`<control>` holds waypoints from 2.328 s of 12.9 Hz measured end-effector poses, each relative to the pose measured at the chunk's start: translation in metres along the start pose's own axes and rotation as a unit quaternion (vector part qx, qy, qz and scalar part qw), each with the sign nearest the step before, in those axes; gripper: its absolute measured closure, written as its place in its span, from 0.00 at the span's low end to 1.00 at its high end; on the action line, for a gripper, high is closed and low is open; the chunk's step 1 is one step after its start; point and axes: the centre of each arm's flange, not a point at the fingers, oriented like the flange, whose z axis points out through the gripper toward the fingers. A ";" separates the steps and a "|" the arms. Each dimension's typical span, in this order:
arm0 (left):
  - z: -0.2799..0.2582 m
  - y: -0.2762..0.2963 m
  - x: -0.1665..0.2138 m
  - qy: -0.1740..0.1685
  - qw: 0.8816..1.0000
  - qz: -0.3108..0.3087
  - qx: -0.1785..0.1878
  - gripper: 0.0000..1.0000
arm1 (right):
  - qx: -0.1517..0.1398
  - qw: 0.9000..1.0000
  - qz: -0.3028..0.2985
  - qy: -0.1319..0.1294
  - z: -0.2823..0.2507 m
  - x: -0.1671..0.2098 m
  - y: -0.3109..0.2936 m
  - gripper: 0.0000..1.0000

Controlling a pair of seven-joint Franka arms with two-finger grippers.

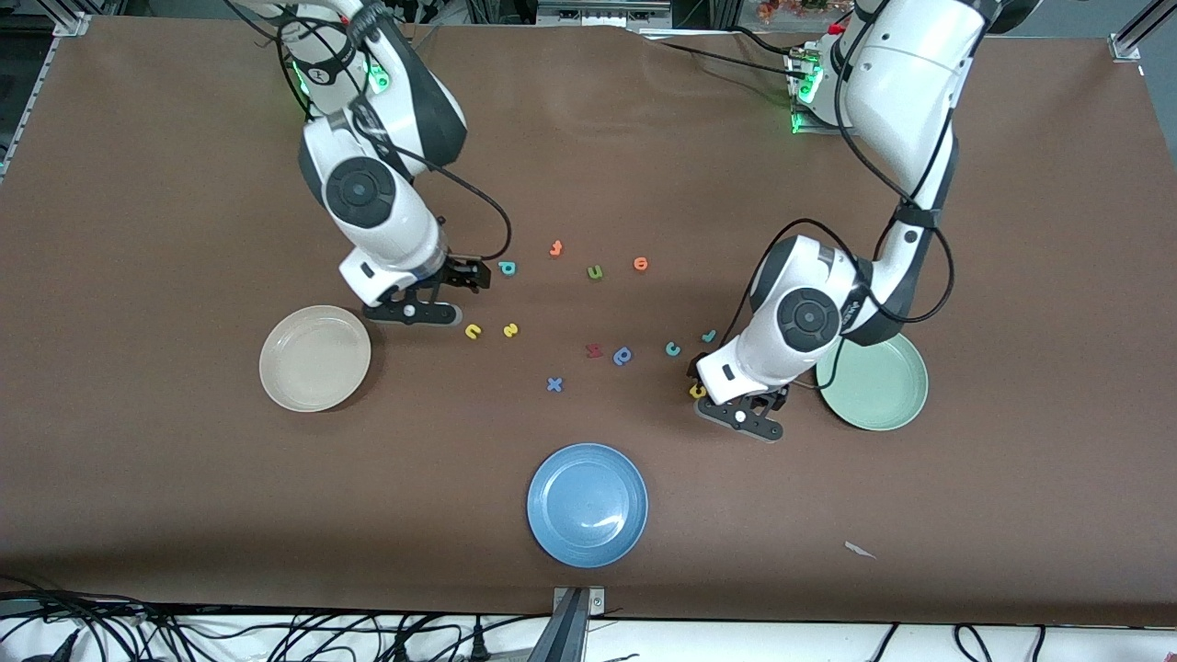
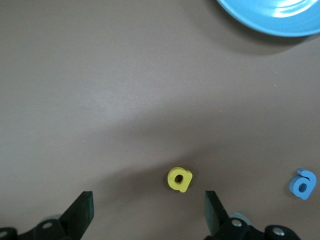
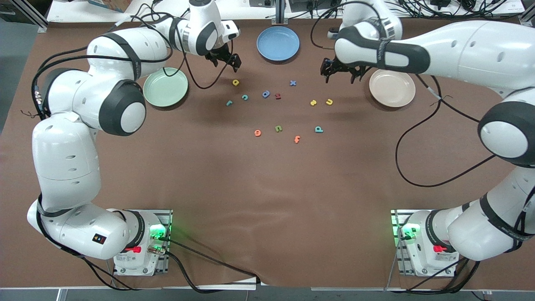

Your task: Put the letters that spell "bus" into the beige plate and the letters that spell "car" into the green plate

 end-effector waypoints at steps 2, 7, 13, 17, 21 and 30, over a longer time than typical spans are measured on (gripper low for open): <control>0.015 0.005 -0.002 -0.008 1.000 0.004 0.000 0.14 | 0.001 1.000 -0.013 0.003 0.034 -0.007 -0.027 0.00; 0.051 0.018 -0.004 0.002 1.000 0.013 0.000 0.36 | 0.002 0.999 -0.050 0.009 0.091 -0.021 -0.063 0.00; 0.062 0.023 -0.007 0.001 1.000 0.017 0.001 0.40 | 0.004 0.995 -0.103 0.013 0.128 0.007 -0.053 0.01; 0.059 0.019 -0.005 0.004 1.000 0.018 0.005 0.73 | 0.007 0.994 -0.107 0.015 0.141 0.017 -0.064 0.06; 0.034 0.002 -0.003 -0.023 1.000 0.008 0.009 0.73 | 0.009 0.994 -0.109 0.017 0.145 0.016 -0.068 0.22; -0.016 -0.202 -0.056 -0.111 0.994 -0.003 -0.011 0.73 | 0.008 0.994 -0.111 0.016 0.147 0.020 -0.062 0.48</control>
